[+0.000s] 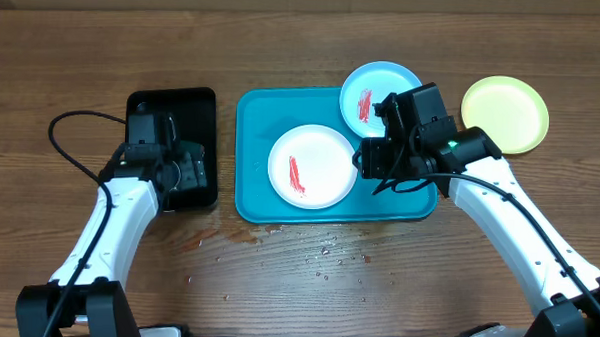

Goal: Clean dirty plates on tray and stack at the side
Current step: 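Reach the left gripper into the black tray and grasp the green sponge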

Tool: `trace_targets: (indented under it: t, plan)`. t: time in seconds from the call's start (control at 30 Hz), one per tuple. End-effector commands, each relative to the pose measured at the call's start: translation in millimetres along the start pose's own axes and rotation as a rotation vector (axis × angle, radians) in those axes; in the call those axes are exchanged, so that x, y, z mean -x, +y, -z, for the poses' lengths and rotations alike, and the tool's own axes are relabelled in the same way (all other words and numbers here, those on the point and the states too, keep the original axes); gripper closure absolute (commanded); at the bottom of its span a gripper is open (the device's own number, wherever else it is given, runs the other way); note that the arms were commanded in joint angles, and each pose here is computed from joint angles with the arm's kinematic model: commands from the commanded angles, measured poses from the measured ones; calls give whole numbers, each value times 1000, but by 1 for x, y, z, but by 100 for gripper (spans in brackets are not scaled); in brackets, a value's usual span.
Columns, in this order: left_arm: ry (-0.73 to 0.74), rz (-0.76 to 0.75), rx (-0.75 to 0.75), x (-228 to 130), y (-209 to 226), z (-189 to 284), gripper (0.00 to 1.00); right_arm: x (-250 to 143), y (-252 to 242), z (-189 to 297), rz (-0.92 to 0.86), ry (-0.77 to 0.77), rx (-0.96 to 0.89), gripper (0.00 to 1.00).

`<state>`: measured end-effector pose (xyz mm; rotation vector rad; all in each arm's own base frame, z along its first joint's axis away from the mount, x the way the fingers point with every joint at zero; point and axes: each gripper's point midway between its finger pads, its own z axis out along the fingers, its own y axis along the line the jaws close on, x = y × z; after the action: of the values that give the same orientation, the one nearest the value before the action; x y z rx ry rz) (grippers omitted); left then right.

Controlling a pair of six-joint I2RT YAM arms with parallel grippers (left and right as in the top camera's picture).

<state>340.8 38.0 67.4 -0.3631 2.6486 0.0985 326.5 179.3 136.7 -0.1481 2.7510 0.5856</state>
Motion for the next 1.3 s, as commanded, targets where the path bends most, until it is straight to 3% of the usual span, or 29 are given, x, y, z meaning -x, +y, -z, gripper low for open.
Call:
trace_targets:
  t: [0.0, 0.4, 0.5, 0.67, 0.8, 0.87, 1.13, 1.27]
  plan:
    - [-37, 17, -18, 4, -4, -1, 19, 8, 5, 9, 18, -32, 5, 52]
    - [-31, 12, -41, 6, -12, -34, 30, 4, 4, 9, 7, -18, 0, 52]
    - [-9, 11, -61, 2, -16, -42, 39, 4, 4, 9, 7, -18, 0, 52]
    - [14, 9, -82, -3, -21, -51, 43, 4, 4, 9, 7, -18, 0, 51]
    - [25, 8, -80, -6, -21, -55, 45, 4, 4, 9, 7, -18, 0, 27]
    - [26, 7, -79, -6, -21, -56, 45, 4, 4, 9, 7, -18, 0, 0]
    - [14, 8, -81, -4, -22, -58, 46, 3, 4, 9, 6, -14, 0, 0]
    - [24, 8, -79, -6, -21, -61, 51, 1, 3, 9, 3, -5, -3, 0]
